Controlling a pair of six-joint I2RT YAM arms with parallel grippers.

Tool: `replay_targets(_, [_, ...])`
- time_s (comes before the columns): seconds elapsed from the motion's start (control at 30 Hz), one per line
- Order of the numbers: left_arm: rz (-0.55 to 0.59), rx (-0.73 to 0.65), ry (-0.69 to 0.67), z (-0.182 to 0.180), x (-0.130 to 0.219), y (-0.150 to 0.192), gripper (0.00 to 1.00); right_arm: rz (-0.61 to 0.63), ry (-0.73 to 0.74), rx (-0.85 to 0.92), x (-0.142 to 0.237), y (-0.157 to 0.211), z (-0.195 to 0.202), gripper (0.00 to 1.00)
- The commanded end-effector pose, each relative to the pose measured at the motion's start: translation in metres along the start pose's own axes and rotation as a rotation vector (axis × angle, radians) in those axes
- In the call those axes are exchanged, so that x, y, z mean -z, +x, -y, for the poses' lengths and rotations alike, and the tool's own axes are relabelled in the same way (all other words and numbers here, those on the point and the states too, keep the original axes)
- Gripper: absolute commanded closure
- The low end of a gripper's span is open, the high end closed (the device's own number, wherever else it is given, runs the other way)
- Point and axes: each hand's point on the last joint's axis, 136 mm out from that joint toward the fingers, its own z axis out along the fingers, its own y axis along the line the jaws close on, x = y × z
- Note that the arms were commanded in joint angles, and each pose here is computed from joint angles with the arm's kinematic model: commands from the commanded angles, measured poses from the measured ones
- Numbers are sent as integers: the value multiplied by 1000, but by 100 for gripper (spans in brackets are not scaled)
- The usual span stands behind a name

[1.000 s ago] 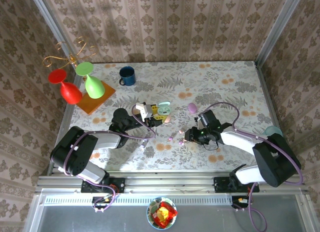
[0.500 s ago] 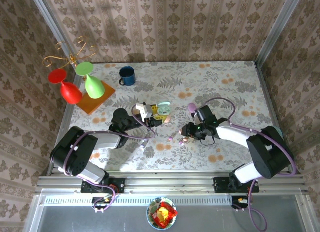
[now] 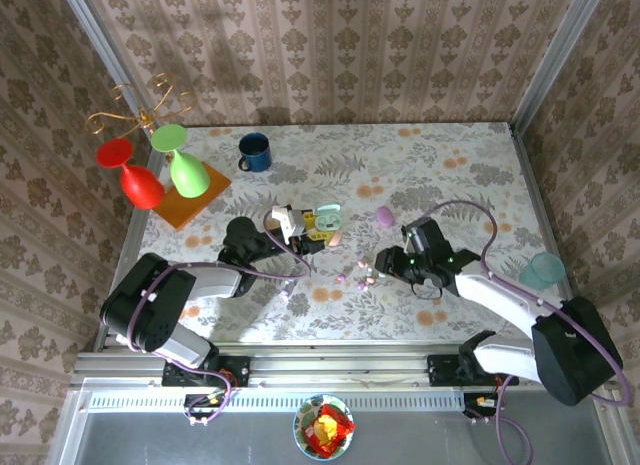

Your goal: Insert the wireless bluetooth earbuds into the charging case

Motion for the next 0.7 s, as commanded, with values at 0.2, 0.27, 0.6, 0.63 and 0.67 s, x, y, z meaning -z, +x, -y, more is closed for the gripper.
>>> replay_targets(0.2, [19, -32, 13, -1, 2, -5, 77, -36, -11, -149, -21, 15, 14, 59])
replay_targets(0.27, [21, -32, 14, 0, 3, -7, 77, -38, -10, -156, -26, 13, 13, 60])
replay_targets(0.6, [17, -13, 11, 3, 7, -5, 77, -4, 37, -146, -39, -3, 17, 62])
replay_targets(0.63, [18, -13, 14, 3, 7, -5, 77, 2, 42, -141, -39, -5, 17, 63])
replay_targets(0.67, [16, -6, 18, 3, 6, -4, 77, 11, 44, -137, -38, -8, 16, 63])
